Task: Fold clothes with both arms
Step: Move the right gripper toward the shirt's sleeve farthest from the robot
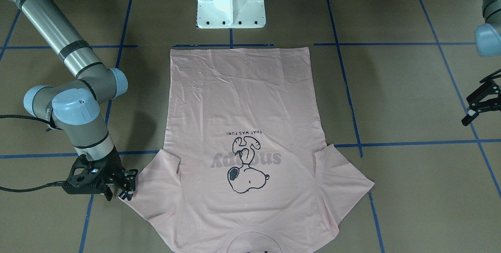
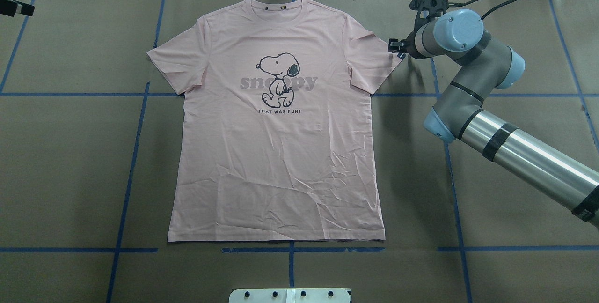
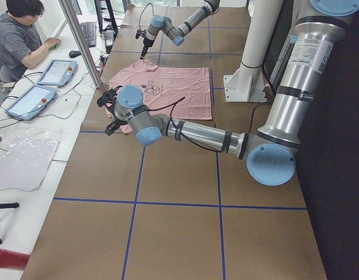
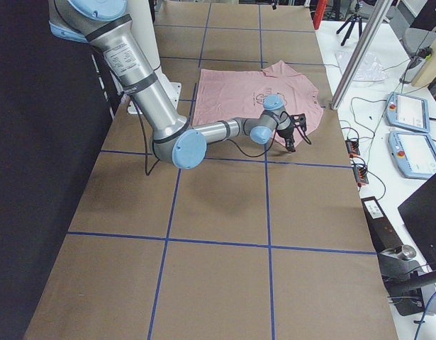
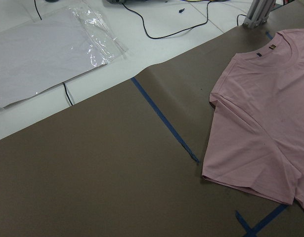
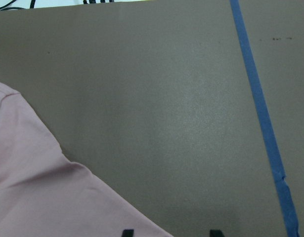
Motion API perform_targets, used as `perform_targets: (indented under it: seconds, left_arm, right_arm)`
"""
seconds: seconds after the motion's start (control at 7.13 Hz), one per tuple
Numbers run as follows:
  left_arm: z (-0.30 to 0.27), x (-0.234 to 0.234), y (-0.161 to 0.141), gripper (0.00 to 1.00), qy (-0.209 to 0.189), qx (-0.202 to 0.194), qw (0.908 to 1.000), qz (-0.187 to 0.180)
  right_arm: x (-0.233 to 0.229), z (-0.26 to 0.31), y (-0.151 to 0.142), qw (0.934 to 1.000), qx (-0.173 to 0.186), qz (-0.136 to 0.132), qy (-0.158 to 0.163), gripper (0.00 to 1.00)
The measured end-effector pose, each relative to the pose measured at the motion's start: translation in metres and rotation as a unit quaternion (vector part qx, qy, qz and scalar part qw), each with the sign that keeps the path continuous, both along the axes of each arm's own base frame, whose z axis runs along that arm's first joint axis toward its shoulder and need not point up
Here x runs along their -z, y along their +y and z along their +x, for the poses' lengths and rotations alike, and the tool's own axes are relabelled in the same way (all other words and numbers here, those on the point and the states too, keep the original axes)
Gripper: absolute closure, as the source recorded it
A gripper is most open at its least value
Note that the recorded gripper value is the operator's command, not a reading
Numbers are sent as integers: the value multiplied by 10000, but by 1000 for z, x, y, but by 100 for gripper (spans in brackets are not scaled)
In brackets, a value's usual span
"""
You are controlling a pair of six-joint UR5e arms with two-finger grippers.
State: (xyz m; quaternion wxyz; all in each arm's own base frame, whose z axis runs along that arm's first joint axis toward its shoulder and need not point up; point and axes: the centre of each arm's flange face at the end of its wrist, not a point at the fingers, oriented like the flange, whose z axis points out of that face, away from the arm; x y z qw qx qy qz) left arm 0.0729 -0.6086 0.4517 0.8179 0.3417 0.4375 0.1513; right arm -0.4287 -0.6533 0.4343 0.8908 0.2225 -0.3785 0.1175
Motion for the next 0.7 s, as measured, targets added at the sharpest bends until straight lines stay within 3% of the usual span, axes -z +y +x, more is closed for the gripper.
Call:
perform_targets:
  seconds: [0.28,0.42,0.56,0.7]
  left_arm:
    - [0,-1,0,0,-2,-1,10000,-3]
    - [0,-1,0,0,-3,-2,10000,-1]
    - [0,-1,1,0,-5,-2,10000,-4]
    - [0,-2,1,0,-6,-3,10000,-8]
  right_arm:
    - [-2,-5,2,10000,20,-9,24,43]
    - [-3,-7,3,10000,34,-11,31,61]
    - [-3,-8,4,10000,45,-14,34,100]
    - [-3,-9,5,10000,44,-19,32,100]
